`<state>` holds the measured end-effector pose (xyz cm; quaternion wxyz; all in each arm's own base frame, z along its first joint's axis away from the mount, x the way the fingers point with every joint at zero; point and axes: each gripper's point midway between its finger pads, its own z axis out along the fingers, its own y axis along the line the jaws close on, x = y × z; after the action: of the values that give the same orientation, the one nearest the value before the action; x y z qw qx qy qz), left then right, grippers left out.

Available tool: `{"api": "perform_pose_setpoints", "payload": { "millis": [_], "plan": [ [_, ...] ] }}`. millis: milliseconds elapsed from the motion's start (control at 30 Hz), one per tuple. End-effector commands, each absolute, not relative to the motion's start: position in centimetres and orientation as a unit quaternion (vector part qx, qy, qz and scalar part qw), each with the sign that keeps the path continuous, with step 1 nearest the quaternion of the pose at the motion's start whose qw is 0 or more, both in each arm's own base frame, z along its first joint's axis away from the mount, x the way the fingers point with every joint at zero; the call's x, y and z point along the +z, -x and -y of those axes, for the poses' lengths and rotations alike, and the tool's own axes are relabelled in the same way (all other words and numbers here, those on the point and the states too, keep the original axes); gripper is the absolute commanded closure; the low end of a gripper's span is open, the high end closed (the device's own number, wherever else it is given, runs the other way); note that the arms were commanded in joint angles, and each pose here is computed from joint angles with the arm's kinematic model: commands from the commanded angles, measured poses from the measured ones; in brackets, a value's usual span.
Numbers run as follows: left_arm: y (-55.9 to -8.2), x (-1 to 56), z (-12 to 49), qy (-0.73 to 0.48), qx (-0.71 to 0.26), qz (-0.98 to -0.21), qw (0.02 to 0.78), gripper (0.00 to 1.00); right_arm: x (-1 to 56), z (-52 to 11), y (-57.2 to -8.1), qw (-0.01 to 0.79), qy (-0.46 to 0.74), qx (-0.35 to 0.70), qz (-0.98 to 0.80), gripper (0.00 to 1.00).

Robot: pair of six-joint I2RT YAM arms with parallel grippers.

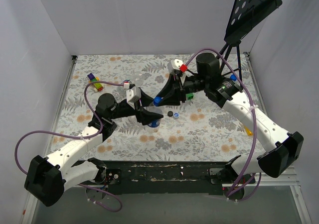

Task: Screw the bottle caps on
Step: Screw the bottle cap onto the plastic bottle.

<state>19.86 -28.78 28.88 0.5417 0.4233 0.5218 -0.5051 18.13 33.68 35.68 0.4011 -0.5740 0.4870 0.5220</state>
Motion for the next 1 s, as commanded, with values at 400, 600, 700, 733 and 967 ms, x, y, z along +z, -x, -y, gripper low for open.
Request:
{"api": "perform_pose_setpoints", "payload": {
  "millis": [400,600,700,733,967],
  "plan": [
    [-25.8,31.6,22.2,-0.256,-0.319,-0.558,0.722,0.77,30.0,-36.3,-21.7,0.456,0.411,0.354,-0.706,0.86],
    [-27.7,32.2,17.9,-0.183,-0.184,-0.579,0.773,0.77,27.3,-37.2,-22.0,0.463,0.282,0.314,-0.779,0.79],
    [-27.9,32.0,17.6,-0.188,-0.163,-0.586,0.771,0.77,29.4,-37.7,-21.6,0.478,0.283,0.347,-0.755,0.68],
    [-27.8,32.1,17.6,-0.188,-0.166,-0.585,0.771,0.77,30.7,-37.9,-21.2,0.487,0.291,0.362,-0.74,0.6],
    [-28.1,30.8,19.1,-0.222,-0.176,-0.612,0.739,0.77,37.0,-35.0,-21.6,0.506,0.355,0.424,-0.662,0.34]
  ]
}}
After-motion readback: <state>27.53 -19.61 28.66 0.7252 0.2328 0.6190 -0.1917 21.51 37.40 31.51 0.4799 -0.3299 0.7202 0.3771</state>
